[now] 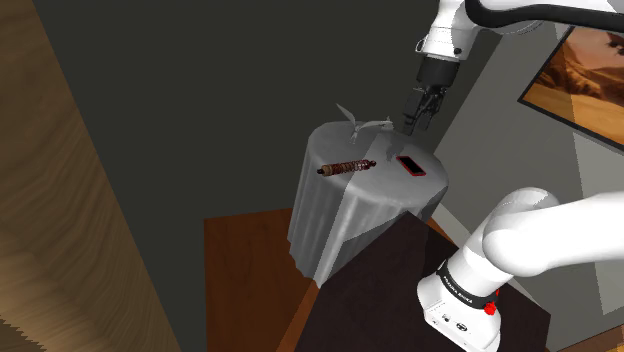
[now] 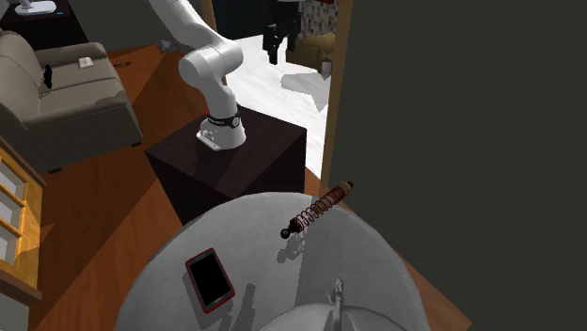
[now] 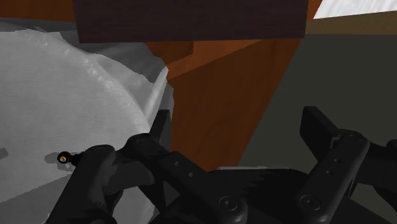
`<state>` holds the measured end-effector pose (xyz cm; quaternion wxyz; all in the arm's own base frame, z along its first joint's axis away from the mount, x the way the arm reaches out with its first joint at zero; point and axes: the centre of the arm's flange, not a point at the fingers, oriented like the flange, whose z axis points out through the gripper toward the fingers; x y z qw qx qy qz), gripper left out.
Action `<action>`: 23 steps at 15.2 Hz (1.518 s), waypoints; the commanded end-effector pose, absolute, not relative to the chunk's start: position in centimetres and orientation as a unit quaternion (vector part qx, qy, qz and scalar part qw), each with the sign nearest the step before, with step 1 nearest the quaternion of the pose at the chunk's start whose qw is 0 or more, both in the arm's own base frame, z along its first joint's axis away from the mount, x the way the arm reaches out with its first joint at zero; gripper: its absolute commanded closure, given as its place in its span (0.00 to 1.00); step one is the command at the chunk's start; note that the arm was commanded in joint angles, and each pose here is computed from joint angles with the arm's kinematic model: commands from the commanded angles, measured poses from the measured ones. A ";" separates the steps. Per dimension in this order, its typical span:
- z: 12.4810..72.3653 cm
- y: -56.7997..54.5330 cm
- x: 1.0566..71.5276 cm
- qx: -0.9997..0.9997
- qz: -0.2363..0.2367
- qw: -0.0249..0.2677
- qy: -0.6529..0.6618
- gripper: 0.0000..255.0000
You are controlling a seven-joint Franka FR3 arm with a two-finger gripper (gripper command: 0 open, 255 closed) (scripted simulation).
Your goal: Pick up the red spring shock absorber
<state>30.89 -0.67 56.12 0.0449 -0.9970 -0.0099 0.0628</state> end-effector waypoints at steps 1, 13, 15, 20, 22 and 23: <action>56.1 -0.7 30.9 -0.997 0.063 0.045 -0.010 0.00; 44.5 -6.1 39.0 -0.984 0.085 -0.014 -0.157 0.00; 42.6 -6.9 40.5 -0.979 0.088 -0.024 -0.181 0.00; 37.8 -8.6 44.3 -0.964 0.097 -0.048 -0.241 0.00; 35.9 -9.2 45.9 -0.957 0.100 -0.058 -0.265 0.00; 35.0 -9.5 46.7 -0.953 0.102 -0.062 -0.277 0.00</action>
